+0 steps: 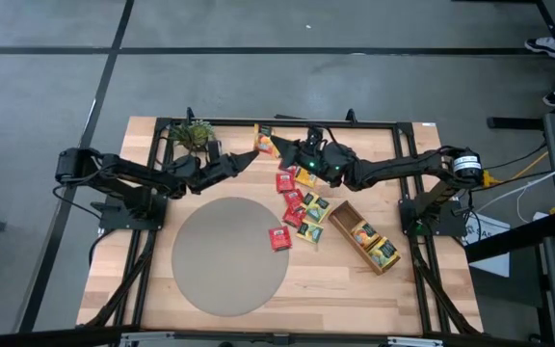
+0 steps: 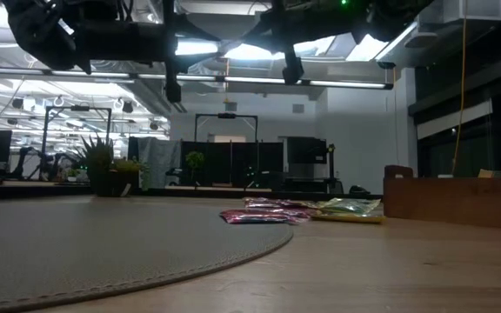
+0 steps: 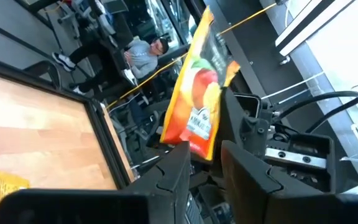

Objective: Pick & Place Tea
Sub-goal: Put the orange tea bag into the middle section of the wooden organizer

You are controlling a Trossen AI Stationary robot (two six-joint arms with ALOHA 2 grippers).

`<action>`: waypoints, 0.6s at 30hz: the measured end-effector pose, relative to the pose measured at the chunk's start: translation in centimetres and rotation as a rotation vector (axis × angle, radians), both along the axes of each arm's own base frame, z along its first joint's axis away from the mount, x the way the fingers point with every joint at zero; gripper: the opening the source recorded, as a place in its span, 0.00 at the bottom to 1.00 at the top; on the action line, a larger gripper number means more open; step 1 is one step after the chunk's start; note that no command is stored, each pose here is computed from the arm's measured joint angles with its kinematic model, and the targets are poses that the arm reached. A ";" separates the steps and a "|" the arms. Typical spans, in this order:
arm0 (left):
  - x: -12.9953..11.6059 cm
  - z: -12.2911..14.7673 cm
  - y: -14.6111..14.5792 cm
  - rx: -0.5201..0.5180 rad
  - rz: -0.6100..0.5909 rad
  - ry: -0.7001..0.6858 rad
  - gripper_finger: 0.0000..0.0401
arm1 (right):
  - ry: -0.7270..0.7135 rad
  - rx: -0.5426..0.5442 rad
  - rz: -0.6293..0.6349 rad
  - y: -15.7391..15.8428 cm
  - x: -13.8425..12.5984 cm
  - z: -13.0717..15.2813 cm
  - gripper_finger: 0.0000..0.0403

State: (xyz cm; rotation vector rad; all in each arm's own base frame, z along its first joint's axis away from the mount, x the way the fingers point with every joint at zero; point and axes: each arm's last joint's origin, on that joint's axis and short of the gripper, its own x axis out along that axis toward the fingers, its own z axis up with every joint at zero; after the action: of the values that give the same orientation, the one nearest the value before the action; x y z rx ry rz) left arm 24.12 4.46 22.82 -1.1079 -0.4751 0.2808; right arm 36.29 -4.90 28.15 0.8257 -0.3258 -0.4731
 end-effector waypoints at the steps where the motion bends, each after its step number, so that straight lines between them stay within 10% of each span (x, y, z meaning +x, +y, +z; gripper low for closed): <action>1: 0.0 0.0 0.0 -0.001 0.006 -0.001 0.22 | -0.009 -0.001 -0.001 -0.1 0.0 0.1 0.01; 18: -0.1 0.0 0.1 -0.011 0.043 -0.002 0.21 | -0.039 0.009 0.004 -0.5 -0.1 0.3 0.01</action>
State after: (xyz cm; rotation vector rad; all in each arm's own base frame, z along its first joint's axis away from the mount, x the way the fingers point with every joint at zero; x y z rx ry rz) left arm 24.06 4.55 22.81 -1.1093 -0.4999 0.3200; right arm 36.21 -5.35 28.44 0.8449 -0.3579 -0.4560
